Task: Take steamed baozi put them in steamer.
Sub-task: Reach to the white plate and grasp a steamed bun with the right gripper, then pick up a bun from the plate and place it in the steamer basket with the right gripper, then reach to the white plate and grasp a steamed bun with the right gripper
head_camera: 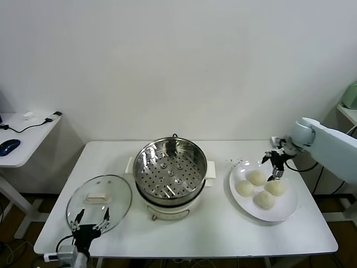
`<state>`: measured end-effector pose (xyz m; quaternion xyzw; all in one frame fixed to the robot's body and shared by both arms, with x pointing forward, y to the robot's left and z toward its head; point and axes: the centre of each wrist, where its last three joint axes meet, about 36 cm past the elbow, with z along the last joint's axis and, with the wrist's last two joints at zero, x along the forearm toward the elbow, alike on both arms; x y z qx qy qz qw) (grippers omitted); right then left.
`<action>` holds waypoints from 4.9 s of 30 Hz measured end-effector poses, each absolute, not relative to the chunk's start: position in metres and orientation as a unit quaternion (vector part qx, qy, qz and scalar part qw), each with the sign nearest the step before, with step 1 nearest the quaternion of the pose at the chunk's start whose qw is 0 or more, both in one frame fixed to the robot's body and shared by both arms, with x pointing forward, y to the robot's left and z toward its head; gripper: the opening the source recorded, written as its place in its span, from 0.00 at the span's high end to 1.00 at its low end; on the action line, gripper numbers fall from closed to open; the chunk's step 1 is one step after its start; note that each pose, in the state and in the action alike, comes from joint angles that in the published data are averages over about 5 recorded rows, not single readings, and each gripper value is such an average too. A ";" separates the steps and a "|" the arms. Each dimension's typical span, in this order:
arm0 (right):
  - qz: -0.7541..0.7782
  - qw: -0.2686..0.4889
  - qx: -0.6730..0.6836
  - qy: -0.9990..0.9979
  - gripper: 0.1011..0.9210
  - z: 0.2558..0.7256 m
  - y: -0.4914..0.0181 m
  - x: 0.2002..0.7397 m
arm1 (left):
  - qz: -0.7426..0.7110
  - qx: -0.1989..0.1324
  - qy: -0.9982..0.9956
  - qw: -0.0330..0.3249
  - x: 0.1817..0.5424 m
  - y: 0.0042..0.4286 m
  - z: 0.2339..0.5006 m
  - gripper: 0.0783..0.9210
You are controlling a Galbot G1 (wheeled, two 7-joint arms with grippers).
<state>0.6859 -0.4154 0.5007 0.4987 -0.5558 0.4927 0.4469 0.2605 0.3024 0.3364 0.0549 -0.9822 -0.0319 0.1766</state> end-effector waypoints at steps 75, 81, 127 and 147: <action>0.725 0.042 0.672 -0.147 0.32 0.655 -0.027 0.699 | -0.042 0.034 -0.985 0.162 0.241 0.283 0.360 0.12; 0.738 0.028 0.663 -0.123 0.32 0.626 -0.013 0.709 | -0.043 0.035 -0.986 0.160 0.241 0.282 0.360 0.12; 0.623 0.274 0.607 -0.410 0.12 0.680 -0.257 0.686 | -0.039 0.041 -0.986 0.155 0.251 0.284 0.360 0.12; 0.503 0.436 0.512 -0.543 0.12 0.515 -0.341 0.647 | -0.036 0.047 -0.985 0.163 0.250 0.286 0.356 0.12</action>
